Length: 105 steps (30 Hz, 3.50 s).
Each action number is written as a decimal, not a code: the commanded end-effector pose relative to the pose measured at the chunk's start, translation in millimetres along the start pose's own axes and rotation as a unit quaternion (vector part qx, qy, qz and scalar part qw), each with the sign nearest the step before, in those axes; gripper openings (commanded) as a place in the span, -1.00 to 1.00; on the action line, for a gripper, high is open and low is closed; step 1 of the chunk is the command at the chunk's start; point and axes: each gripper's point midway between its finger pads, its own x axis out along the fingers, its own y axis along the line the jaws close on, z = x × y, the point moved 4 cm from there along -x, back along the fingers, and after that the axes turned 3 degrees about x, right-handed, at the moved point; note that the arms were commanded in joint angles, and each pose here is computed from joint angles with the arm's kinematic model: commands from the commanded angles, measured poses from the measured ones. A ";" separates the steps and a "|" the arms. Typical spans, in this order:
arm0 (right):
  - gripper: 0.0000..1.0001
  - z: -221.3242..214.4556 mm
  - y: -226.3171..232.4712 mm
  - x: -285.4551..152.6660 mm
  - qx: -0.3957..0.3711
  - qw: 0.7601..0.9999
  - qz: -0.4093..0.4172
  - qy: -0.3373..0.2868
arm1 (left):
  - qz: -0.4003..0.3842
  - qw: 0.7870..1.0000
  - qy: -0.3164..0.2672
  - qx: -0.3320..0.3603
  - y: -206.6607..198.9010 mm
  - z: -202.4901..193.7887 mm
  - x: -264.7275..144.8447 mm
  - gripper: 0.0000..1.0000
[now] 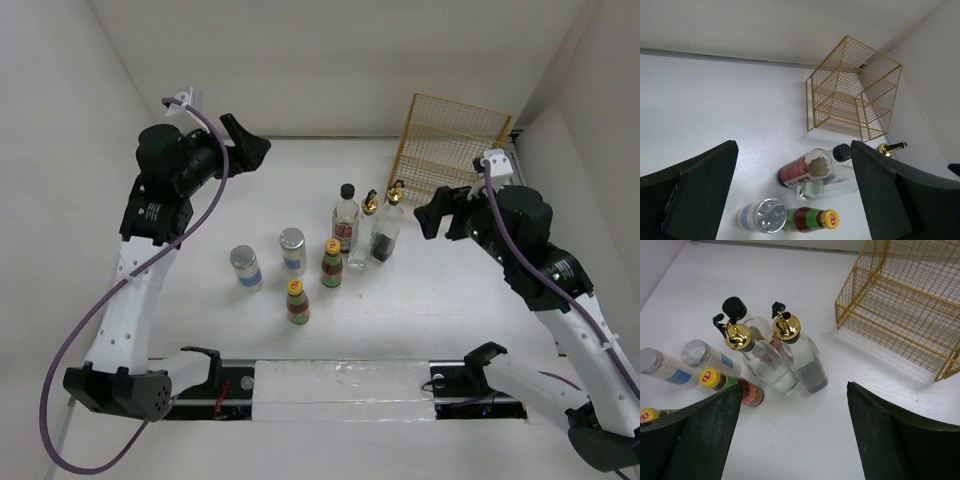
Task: Organize the condiment bottles
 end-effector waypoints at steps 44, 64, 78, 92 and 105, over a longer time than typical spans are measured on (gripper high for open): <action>-0.81 20.8 9.2 97.8 -0.025 0.996 -0.005 -0.085 | -0.037 0.999 0.027 -0.009 -24.7 -13.1 13.5 0.29; -1.00 279.4 -43.6 71.2 -0.003 0.943 -0.096 -0.320 | -0.056 0.997 0.048 0.001 -44.3 -9.9 45.1 0.19; -1.00 324.2 -76.9 139.2 0.057 0.911 -0.121 -0.389 | -0.065 0.996 0.057 -0.010 -44.6 -13.9 56.6 0.16; -1.00 326.7 -120.1 166.0 0.108 0.873 -0.191 -0.436 | -0.057 0.996 0.064 -0.007 -39.5 -15.2 74.1 0.16; -1.00 325.5 -135.2 173.2 0.168 0.826 -0.243 -0.480 | -0.044 0.997 0.067 -0.004 -35.3 -16.7 76.3 0.16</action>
